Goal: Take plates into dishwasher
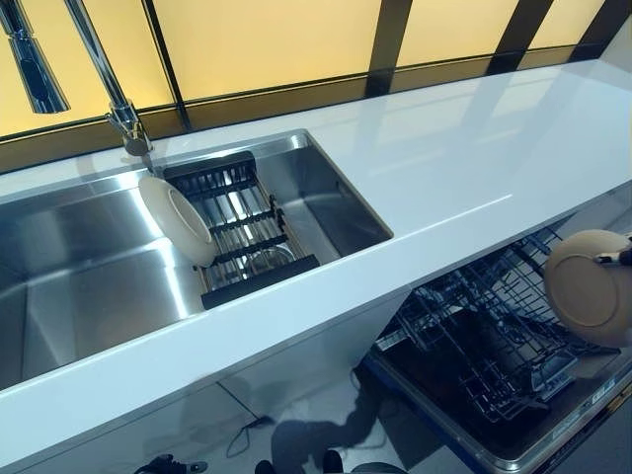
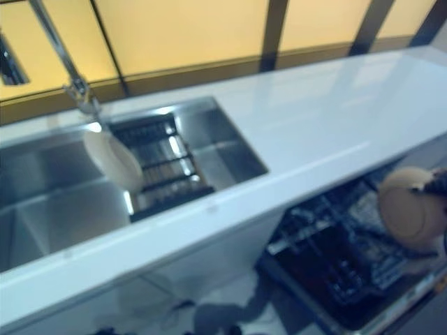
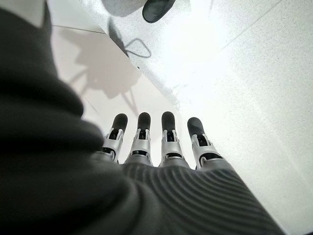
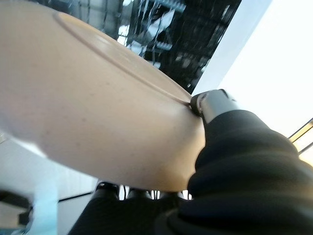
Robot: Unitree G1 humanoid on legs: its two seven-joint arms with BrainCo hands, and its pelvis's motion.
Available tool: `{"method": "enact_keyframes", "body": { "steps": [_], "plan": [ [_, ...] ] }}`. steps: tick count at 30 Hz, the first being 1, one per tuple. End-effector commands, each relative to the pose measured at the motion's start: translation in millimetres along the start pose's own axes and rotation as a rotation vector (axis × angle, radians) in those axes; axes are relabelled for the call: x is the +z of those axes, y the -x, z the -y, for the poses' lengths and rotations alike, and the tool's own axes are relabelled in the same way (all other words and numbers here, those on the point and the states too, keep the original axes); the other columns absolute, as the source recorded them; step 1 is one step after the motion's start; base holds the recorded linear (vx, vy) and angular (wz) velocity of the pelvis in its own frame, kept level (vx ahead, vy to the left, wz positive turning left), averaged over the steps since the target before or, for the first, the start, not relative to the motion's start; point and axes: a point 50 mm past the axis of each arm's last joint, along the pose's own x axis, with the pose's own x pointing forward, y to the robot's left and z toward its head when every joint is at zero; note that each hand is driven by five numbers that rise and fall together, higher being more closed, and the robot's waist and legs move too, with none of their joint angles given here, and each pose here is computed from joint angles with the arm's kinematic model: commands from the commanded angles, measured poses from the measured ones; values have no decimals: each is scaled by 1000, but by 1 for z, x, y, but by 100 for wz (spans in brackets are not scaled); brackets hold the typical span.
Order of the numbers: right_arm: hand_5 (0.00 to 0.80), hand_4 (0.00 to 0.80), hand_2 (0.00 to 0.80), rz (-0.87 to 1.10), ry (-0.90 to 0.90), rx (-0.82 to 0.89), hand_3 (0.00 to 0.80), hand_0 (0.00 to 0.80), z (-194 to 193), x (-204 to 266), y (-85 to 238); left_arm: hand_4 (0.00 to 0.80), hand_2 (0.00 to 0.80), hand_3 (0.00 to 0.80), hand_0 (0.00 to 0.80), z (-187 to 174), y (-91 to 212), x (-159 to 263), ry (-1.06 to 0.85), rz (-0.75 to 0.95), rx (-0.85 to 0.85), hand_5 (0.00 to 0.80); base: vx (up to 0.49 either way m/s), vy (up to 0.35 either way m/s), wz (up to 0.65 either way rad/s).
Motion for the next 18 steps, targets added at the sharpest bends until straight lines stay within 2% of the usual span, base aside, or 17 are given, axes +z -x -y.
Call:
{"method": "enact_keyframes", "body": {
  "steps": [1,18],
  "plan": [
    [800,800,800,45,70,-7,800,800,-7,11,-4,0,0,0,0,-14,-1,-4,-22,-33,39,0,0,0,0],
    [800,800,800,65,127,128,800,800,-67,18,-37,0,0,0,0,-8,-1,5,-33,-12,27,0,-3,0,3]
  ]
}}
